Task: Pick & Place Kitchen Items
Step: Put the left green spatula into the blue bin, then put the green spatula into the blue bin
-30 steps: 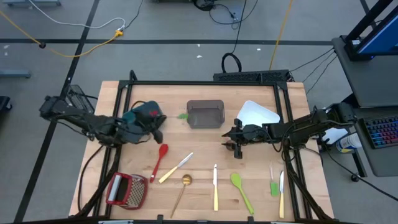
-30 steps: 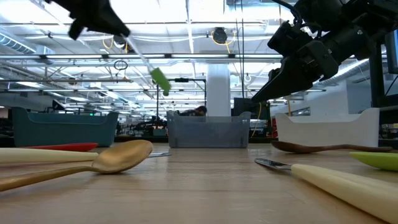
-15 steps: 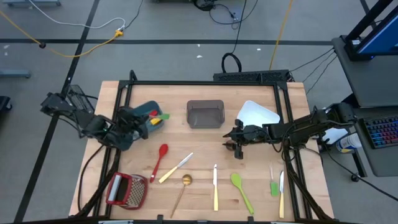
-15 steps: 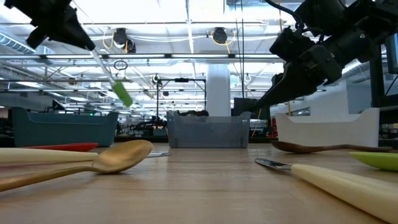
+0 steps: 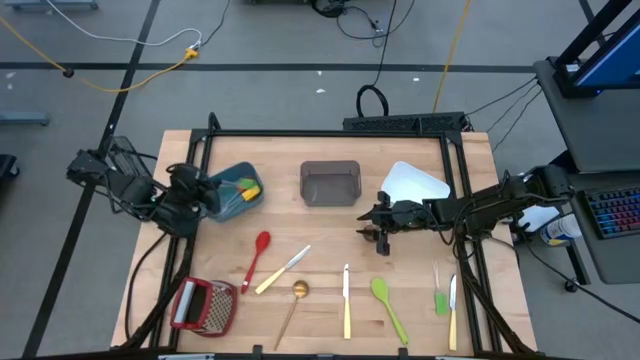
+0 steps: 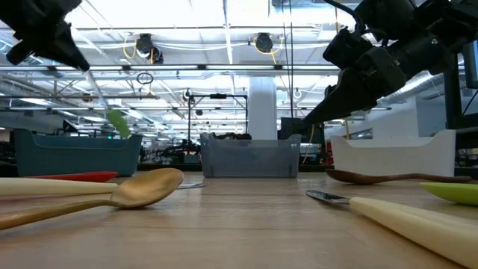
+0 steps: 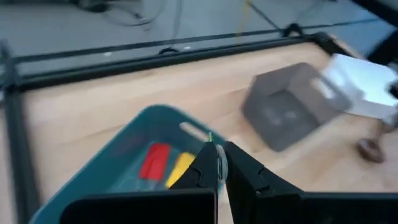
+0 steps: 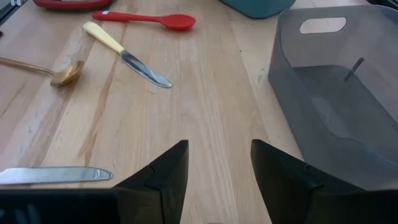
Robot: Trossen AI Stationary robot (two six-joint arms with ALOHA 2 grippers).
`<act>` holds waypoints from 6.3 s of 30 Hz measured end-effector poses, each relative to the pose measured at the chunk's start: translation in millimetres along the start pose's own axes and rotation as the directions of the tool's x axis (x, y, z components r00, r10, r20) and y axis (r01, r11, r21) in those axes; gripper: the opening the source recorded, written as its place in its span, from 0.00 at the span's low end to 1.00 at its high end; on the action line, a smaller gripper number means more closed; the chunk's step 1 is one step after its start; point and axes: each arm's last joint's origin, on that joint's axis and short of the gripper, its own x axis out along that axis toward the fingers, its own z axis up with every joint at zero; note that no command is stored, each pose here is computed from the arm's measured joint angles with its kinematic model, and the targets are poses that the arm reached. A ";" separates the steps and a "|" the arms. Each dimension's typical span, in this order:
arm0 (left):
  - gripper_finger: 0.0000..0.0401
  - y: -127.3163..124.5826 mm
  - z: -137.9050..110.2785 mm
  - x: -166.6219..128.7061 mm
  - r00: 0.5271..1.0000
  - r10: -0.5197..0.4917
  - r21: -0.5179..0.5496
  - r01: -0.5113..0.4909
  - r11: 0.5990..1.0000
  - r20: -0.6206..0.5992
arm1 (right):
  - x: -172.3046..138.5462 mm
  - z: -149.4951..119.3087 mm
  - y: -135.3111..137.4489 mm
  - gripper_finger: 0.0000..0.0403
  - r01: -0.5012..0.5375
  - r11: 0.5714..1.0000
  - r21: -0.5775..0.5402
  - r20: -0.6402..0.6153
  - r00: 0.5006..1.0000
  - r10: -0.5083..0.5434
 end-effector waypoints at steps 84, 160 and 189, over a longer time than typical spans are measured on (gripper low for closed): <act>0.23 -80.7 -25.7 62.6 0.920 -0.357 0.277 0.305 0.911 0.162 | -90.1 -42.8 125.1 0.41 0.518 0.660 0.544 -0.830 0.450 0.331; 0.23 -167.5 -49.3 119.5 0.687 -0.725 0.535 0.593 0.602 0.055 | -10.2 27.8 44.0 0.09 0.078 0.995 0.057 0.069 0.994 -0.082; 0.23 -221.7 -5.8 191.3 0.594 -0.804 0.541 0.686 0.487 -0.030 | -3.5 32.4 32.5 0.09 0.125 0.992 0.004 0.105 0.987 -0.125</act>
